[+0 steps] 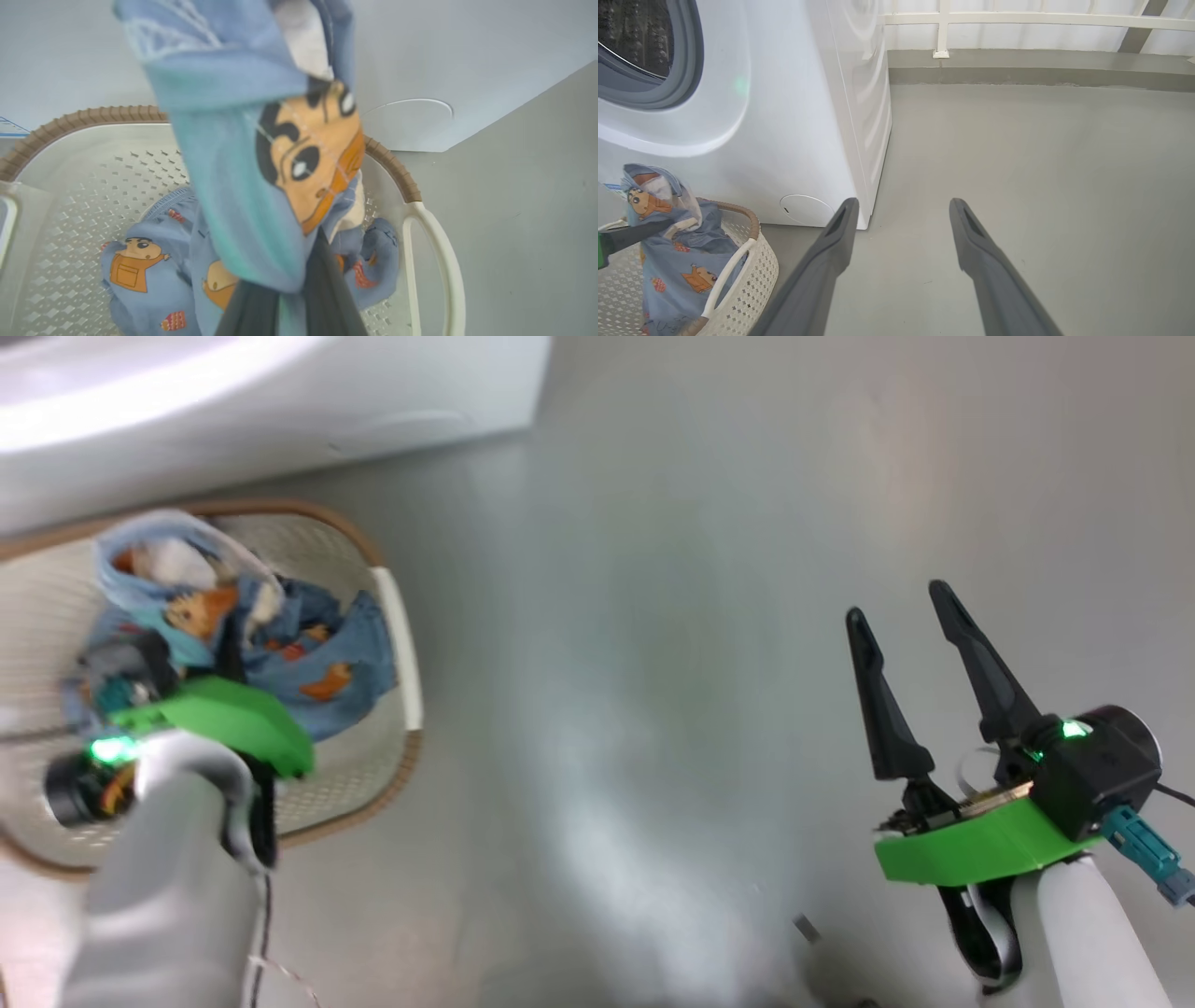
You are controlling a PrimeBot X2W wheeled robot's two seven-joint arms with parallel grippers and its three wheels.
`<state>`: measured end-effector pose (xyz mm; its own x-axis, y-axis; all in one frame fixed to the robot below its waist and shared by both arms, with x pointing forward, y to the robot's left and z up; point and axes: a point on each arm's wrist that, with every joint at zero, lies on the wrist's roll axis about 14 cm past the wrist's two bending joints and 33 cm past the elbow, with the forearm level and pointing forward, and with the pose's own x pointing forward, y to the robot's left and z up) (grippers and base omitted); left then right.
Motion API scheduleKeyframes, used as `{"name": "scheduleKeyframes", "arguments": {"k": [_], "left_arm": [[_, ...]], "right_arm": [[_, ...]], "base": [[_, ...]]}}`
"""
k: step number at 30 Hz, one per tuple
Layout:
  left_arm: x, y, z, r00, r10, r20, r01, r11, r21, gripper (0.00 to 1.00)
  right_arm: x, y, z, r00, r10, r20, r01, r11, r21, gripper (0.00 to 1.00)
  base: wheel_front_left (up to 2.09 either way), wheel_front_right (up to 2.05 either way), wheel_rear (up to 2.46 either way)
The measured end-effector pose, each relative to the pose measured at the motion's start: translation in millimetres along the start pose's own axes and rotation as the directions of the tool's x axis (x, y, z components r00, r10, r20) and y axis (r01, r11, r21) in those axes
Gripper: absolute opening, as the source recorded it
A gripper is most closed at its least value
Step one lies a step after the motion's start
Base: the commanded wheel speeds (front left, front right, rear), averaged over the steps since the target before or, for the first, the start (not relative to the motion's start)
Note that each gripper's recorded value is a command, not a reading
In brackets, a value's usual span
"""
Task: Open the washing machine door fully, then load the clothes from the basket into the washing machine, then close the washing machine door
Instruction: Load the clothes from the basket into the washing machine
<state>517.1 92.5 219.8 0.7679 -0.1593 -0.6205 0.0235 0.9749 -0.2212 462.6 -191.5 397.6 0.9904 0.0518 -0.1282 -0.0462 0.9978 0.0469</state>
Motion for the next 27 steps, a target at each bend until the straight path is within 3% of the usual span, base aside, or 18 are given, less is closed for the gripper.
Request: {"name": "scheduleKeyframes", "arguments": {"k": [12,27], "left_arm": [[-99.5,8.2,44.6,0.974,0.045,0.223,-0.051,0.998,0.021,0.00],[-221.8,-4.0,99.0,0.862,-0.005,0.508,-0.044,0.996,0.083,0.00]], "right_arm": [[-23.1,20.3,31.2,0.997,0.047,0.053,-0.048,0.999,0.016,1.00],[-66.9,50.0,74.0,0.987,0.118,0.110,-0.120,0.993,0.007,1.00]], "base": [[0.00,0.00,0.00],[0.00,0.00,0.00]]}}
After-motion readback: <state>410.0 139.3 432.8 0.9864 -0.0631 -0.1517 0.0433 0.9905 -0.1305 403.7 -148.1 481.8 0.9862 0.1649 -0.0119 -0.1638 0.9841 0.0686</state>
